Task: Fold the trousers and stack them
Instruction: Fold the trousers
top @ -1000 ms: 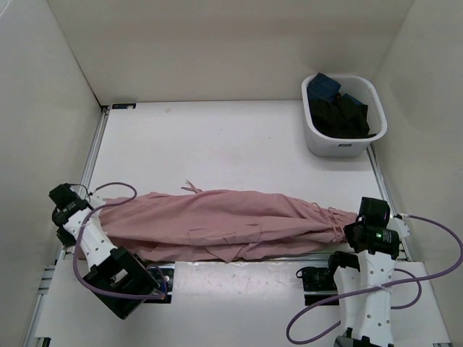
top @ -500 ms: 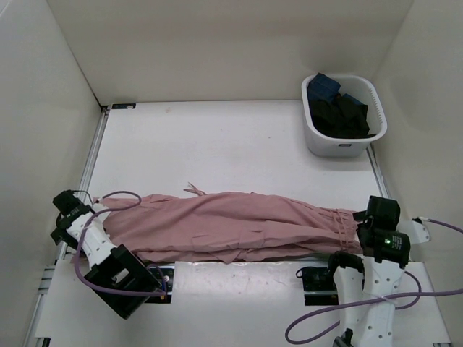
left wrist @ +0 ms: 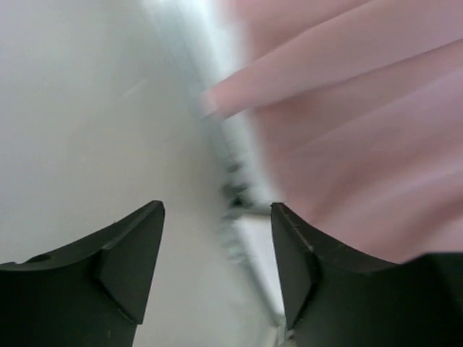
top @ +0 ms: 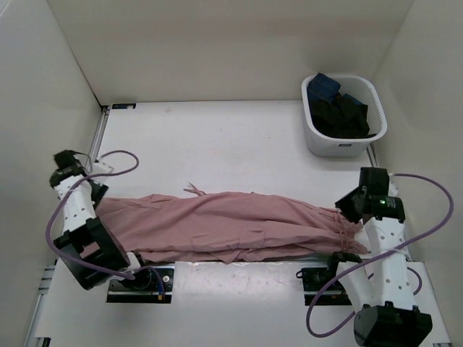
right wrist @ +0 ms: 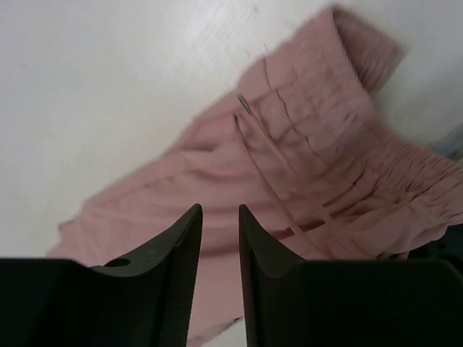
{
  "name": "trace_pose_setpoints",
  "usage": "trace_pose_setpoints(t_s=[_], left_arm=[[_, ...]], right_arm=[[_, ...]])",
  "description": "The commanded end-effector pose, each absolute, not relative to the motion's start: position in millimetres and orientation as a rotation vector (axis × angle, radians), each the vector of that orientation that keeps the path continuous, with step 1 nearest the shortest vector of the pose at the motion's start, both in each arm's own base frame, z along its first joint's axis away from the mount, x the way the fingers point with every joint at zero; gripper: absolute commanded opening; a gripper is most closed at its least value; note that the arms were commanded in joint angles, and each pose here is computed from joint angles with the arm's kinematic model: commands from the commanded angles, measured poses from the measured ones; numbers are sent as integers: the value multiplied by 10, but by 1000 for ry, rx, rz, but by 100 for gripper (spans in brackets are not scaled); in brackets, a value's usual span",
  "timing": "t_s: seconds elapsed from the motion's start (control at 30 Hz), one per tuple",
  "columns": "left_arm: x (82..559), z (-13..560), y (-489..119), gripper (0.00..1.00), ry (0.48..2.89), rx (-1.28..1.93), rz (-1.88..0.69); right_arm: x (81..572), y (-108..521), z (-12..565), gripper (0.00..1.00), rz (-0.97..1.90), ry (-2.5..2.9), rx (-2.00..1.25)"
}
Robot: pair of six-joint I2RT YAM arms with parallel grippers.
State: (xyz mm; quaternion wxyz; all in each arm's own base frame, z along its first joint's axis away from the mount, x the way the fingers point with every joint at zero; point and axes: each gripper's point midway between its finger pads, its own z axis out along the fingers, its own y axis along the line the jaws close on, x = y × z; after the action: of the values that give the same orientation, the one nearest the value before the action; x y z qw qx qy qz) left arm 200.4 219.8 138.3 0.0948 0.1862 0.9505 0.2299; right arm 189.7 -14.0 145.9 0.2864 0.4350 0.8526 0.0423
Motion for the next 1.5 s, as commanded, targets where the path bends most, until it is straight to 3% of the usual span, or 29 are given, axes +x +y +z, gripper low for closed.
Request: trace_pose_setpoints(t_s=[0.0,0.17,0.27,0.47,0.73,0.83,0.93,0.97,1.0,1.1,1.2,1.33,1.47], left_arm=[[1747,759,1507,71,2982,591,337],[1648,371,1502,70,3032,648,527],[1706,277,1512,70,3057,588,510],[2168,278,1587,68,3029,453,457],[2623,269,1562,67,3007,473,467],[2701,294,1580,67,2996,436,473],[2673,282,1567,67,3018,427,460],[2631,272,1532,67,3035,434,431],[2621,309,1529,67,3031,433,433],[2515,347,1475,68,3027,419,420],[2375,303,1384,68,3047,398,374],[2242,230,1298,68,3078,393,321],[2171,215,1236,68,3085,383,285]], right_arm=[[1693,125,1090,31,198,2432,1189],[1341,329,411,30,213,2661,1340],[1442,204,262,30,114,2620,1387],[1977,-305,281,27,-226,2533,1312],[3190,-429,751,26,-157,2465,1146],[3338,-383,822,26,-106,2489,1077],[3386,-340,1027,35,-65,2516,985],[3370,-290,1104,42,-28,2524,965],[3261,-264,1145,65,-24,2549,969],[2907,-219,1436,98,-11,2527,1023],[2411,-180,1603,99,15,2464,1118],[1945,16,1300,99,105,2492,1234],[1934,27,983,99,120,2461,1276]])
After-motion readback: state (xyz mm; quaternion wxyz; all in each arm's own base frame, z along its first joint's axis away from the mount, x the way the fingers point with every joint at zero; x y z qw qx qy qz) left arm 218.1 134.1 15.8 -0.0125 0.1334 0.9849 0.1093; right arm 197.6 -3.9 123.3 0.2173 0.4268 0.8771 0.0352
